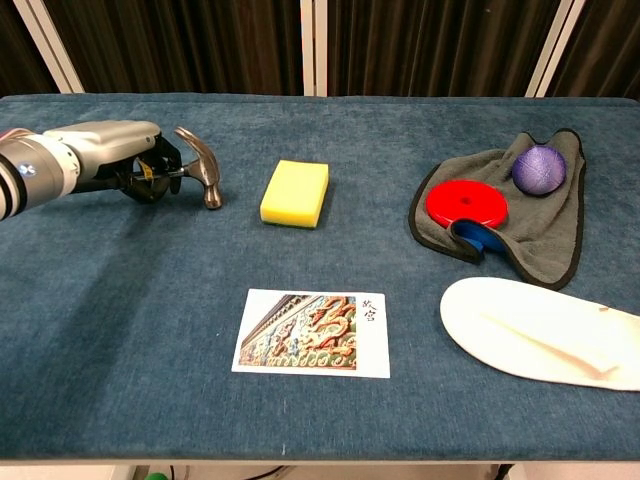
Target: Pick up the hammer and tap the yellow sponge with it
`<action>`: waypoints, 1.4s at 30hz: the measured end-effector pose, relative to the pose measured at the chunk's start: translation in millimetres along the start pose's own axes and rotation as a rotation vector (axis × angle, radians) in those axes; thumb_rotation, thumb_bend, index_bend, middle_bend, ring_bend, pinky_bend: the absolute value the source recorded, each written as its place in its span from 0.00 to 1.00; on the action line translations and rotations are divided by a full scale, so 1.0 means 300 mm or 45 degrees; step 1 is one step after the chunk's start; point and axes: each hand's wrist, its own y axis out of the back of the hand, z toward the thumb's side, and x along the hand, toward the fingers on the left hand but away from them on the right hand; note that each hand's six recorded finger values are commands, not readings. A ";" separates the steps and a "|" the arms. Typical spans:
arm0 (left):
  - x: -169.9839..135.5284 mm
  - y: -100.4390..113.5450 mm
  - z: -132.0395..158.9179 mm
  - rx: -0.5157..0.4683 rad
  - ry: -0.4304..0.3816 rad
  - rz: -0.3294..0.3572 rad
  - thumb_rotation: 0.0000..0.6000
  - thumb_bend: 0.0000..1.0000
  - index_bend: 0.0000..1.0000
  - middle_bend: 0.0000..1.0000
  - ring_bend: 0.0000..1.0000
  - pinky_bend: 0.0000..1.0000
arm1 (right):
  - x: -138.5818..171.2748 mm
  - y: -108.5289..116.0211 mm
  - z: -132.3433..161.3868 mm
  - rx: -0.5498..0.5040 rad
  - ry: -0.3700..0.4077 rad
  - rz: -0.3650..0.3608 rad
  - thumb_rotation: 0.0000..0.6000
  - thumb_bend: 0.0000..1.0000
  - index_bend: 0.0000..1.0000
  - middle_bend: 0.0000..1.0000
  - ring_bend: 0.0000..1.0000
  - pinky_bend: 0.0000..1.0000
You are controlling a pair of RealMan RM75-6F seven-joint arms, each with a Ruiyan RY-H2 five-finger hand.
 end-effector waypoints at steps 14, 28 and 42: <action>-0.007 0.065 0.008 -0.146 -0.109 0.163 1.00 0.75 0.80 0.81 0.73 0.95 | 0.007 0.010 0.005 0.006 0.001 -0.003 1.00 0.18 0.02 0.12 0.02 0.20; -0.026 0.152 0.191 -0.291 -0.482 0.331 1.00 0.85 0.89 0.90 0.91 1.00 | 0.017 0.022 0.014 0.019 -0.001 -0.008 1.00 0.18 0.03 0.13 0.02 0.21; 0.052 0.045 0.268 -0.062 -0.474 0.229 1.00 0.85 0.89 0.90 0.91 1.00 | 0.020 0.018 0.002 0.016 -0.019 0.000 1.00 0.18 0.03 0.13 0.02 0.21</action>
